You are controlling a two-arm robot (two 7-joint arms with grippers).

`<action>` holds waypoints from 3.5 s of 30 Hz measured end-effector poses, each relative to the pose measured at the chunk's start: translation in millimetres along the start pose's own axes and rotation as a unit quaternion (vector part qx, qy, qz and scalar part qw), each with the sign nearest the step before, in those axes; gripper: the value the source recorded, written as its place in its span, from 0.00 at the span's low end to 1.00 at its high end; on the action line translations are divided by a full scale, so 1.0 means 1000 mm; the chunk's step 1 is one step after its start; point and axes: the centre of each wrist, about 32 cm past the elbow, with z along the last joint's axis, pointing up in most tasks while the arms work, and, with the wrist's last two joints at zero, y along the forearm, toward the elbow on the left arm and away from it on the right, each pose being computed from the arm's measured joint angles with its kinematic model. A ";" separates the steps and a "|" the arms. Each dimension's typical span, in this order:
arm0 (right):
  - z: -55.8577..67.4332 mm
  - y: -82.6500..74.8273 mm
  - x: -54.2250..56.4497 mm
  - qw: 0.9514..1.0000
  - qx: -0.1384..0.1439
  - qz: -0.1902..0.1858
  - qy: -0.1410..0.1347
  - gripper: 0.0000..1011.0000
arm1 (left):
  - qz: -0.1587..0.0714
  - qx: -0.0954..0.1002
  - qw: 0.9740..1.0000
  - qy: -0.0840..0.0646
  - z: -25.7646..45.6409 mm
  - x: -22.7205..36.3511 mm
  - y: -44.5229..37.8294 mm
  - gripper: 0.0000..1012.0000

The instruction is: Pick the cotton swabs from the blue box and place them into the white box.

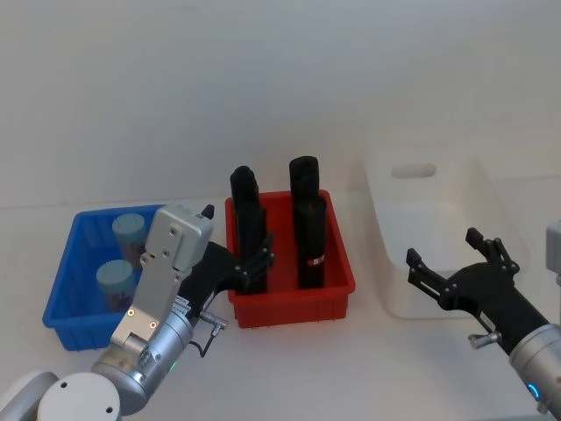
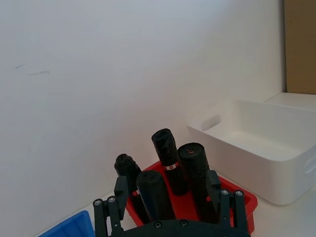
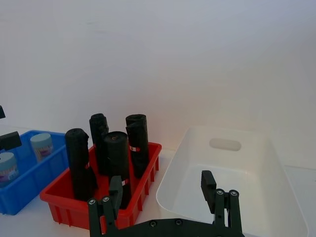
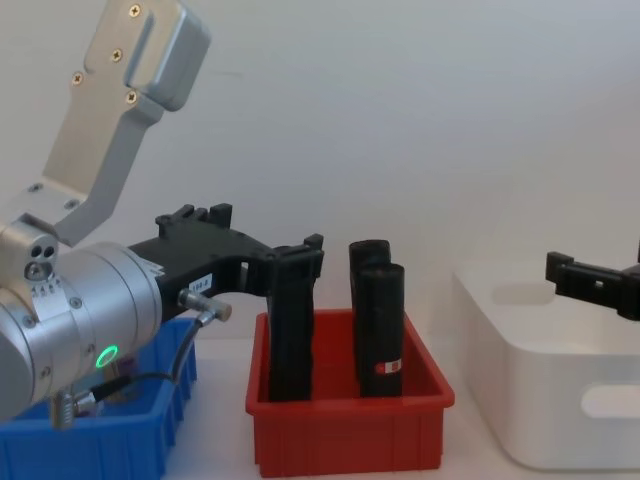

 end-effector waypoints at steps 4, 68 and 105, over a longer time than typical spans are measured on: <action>0.000 0.000 0.000 1.000 0.000 0.000 0.000 0.99 | 0.000 0.000 1.000 0.000 0.0000 0.0000 0.0000 0.99; 0.000 0.000 0.000 1.000 0.000 0.000 0.000 0.99 | 0.000 0.000 1.000 0.000 0.0000 0.0002 0.0000 0.99; 0.000 0.000 0.000 1.000 0.000 0.000 0.000 0.99 | 0.084 0.109 0.986 0.090 -0.0252 0.0706 -0.0111 0.99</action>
